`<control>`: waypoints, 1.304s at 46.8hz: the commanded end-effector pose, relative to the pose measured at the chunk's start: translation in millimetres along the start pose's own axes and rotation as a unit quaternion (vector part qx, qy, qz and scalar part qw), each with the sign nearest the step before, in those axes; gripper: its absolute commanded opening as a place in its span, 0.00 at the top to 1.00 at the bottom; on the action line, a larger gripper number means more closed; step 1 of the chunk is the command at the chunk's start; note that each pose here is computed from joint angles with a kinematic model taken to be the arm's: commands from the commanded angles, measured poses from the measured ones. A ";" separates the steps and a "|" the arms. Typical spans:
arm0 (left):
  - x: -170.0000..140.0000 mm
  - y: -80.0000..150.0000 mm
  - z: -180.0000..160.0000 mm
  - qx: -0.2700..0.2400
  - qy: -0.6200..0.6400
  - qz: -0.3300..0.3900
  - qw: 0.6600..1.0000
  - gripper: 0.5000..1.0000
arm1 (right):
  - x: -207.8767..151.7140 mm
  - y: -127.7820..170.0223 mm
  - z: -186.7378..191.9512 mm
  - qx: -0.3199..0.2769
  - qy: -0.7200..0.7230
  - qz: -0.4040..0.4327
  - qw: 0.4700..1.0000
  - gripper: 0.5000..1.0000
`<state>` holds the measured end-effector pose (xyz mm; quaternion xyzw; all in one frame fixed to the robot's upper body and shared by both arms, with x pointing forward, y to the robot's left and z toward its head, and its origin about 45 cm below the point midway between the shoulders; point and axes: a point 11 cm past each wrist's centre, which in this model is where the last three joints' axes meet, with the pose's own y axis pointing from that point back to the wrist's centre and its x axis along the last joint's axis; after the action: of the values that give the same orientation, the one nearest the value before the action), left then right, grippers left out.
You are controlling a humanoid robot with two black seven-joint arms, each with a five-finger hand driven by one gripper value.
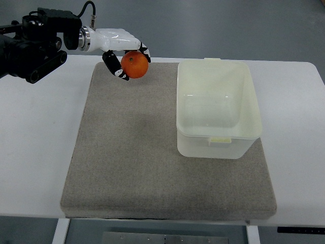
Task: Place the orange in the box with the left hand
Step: 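Lift the orange with the left hand and carry it over the box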
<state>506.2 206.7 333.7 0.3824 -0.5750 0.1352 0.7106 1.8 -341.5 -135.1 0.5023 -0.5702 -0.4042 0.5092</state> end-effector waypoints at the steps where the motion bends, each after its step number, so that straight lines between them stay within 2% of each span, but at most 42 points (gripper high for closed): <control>1: 7.3 -3.3 11.0 -0.017 -0.005 0.009 1.000 1.00 | 0.0 0.0 0.2 0.000 0.000 0.000 1.000 0.15; 10: 40.9 0.8 36.8 -0.064 -0.002 0.060 0.996 1.00 | 0.0 0.0 0.2 0.000 0.000 0.000 1.000 0.15; 15: 49.0 -2.0 55.8 -0.094 -0.002 0.071 0.993 1.00 | 0.0 0.0 0.2 0.000 -0.001 0.000 1.000 0.15; 23: 66.7 -8.9 74.2 -0.114 -0.016 0.081 0.990 1.00 | 0.0 0.0 0.2 0.000 0.000 0.000 1.000 0.15; 43: 56.0 -45.6 141.5 -0.194 -0.025 0.058 0.979 1.00 | 0.0 0.0 0.2 0.000 0.000 0.000 1.000 0.15; 61: 31.5 -74.4 173.1 -0.221 -0.015 0.036 0.975 1.00 | 0.0 0.0 0.2 0.000 0.000 0.000 1.000 0.15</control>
<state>441.0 31.9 349.4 0.1972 -0.6194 0.0280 0.7593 1.5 -341.5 -135.1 0.5021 -0.5701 -0.4043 0.5092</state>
